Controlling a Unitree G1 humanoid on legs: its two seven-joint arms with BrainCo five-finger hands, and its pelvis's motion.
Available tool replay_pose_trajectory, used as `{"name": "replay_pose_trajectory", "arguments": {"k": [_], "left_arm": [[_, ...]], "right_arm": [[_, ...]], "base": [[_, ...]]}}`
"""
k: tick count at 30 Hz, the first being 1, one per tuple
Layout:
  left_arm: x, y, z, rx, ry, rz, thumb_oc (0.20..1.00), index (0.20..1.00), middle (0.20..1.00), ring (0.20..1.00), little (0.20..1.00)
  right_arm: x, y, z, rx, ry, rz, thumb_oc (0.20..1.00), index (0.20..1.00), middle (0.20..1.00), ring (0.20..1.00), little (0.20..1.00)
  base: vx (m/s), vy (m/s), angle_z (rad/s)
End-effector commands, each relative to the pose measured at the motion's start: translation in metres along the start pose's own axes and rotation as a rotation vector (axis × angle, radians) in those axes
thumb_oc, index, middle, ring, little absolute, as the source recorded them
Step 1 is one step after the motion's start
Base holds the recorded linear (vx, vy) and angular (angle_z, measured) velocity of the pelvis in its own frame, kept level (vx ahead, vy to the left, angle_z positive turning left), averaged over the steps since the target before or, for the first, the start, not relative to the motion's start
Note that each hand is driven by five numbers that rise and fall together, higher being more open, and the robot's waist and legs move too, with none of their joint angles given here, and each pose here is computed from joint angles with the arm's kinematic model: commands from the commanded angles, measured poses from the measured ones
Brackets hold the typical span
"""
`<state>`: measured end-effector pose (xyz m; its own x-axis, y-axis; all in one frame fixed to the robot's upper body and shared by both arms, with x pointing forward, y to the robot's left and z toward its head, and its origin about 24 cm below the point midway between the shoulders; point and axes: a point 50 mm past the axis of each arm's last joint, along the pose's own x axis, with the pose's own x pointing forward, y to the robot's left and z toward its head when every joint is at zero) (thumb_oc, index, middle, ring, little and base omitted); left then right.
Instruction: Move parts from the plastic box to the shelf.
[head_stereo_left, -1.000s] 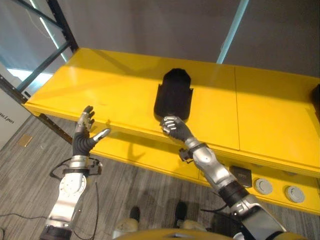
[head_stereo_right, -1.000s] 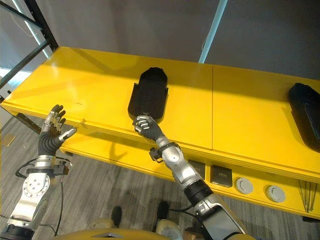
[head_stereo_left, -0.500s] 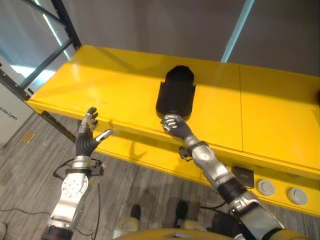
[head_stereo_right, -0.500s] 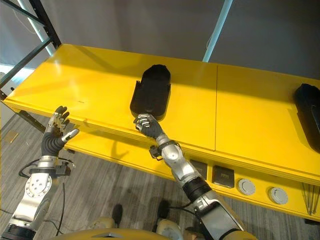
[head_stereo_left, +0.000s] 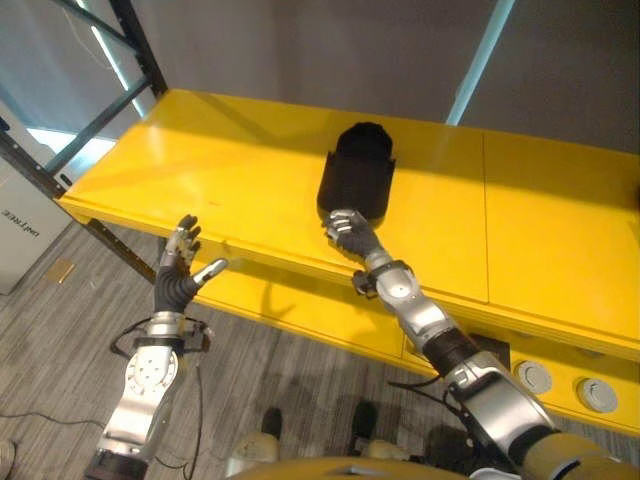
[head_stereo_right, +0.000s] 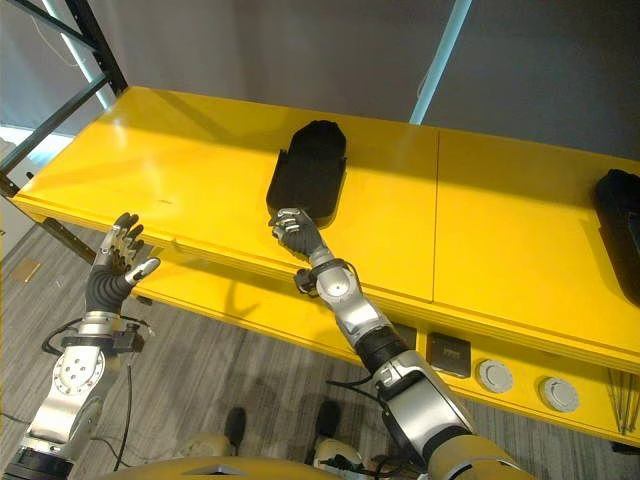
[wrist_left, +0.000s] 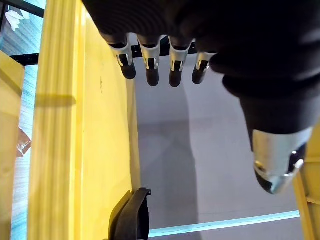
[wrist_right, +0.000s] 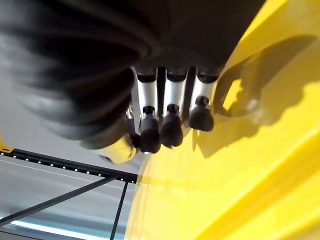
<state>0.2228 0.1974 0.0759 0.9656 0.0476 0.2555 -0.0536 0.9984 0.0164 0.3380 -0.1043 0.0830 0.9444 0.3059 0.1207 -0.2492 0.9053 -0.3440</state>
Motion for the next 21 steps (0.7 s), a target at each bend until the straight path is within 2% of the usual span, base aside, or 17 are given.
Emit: {"name": "replay_pose_trajectory", "arguments": {"k": [1, 6, 8, 10, 11, 13, 16, 17, 18, 19, 21], "left_arm": [[0.011, -0.005, 0.016, 0.007, -0.091, -0.066, 1.0, 1.0, 1.0, 1.0, 1.0], [0.015, -0.005, 0.02, 0.025, -0.116, -0.057, 1.0, 1.0, 1.0, 1.0, 1.0], [0.017, -0.004, 0.022, 0.035, -0.126, -0.041, 1.0, 1.0, 1.0, 1.0, 1.0], [0.017, -0.004, 0.024, 0.039, -0.136, -0.029, 1.0, 1.0, 1.0, 1.0, 1.0], [0.016, -0.004, 0.024, 0.039, -0.134, -0.03, 1.0, 1.0, 1.0, 1.0, 1.0], [0.015, -0.002, 0.028, 0.041, -0.157, -0.009, 1.0, 1.0, 1.0, 1.0, 1.0], [0.01, 0.005, 0.033, 0.04, -0.171, 0.016, 1.0, 1.0, 1.0, 1.0, 1.0], [0.008, 0.006, 0.035, 0.04, -0.177, 0.016, 1.0, 1.0, 1.0, 1.0, 1.0], [0.007, 0.007, 0.036, 0.047, -0.182, 0.019, 1.0, 1.0, 1.0, 1.0, 1.0], [0.007, 0.006, 0.038, 0.052, -0.19, 0.015, 1.0, 1.0, 1.0, 1.0, 1.0], [0.007, 0.005, 0.04, 0.072, -0.208, 0.01, 1.0, 1.0, 1.0, 1.0, 1.0]], "right_arm": [[0.022, 0.001, 0.037, -0.002, -0.141, -0.007, 0.2, 0.2, 0.2, 0.2, 0.2], [0.009, 0.002, 0.048, 0.057, -0.216, 0.025, 0.2, 0.2, 0.2, 0.2, 0.2], [-0.007, -0.001, 0.056, 0.133, -0.288, 0.04, 0.2, 0.2, 0.2, 0.2, 0.2], [-0.03, -0.006, 0.064, 0.307, -0.359, 0.059, 0.2, 0.2, 0.2, 0.2, 0.2], [-0.031, -0.006, 0.063, 0.309, -0.356, 0.059, 0.2, 0.2, 0.2, 0.2, 0.2], [-0.07, -0.011, 0.072, 0.47, -0.453, 0.11, 0.2, 0.2, 0.2, 0.2, 0.2], [-0.099, -0.021, 0.072, 0.472, -0.466, 0.117, 0.2, 0.2, 0.2, 0.2, 0.2], [-0.106, -0.025, 0.071, 0.438, -0.46, 0.11, 0.253, 0.253, 0.253, 0.253, 0.253], [-0.113, -0.029, 0.068, 0.406, -0.44, 0.096, 0.658, 0.658, 0.658, 0.658, 0.658], [-0.118, -0.032, 0.064, 0.38, -0.418, 0.082, 1.0, 1.0, 1.0, 1.0, 1.0], [-0.125, -0.036, 0.053, 0.342, -0.363, 0.048, 1.0, 1.0, 1.0, 1.0, 1.0]], "base": [[0.0, 0.0, 0.0], [-0.02, 0.02, 0.02], [-0.02, 0.039, 0.06], [-0.03, 0.039, 0.03], [-0.01, 0.031, -0.09], [-0.03, 0.064, -0.23], [-0.03, 0.073, -0.23], [-0.01, 0.066, -0.6], [-0.01, 0.072, -0.56], [-0.02, 0.076, -0.41], [-0.03, 0.084, -0.34]]}}
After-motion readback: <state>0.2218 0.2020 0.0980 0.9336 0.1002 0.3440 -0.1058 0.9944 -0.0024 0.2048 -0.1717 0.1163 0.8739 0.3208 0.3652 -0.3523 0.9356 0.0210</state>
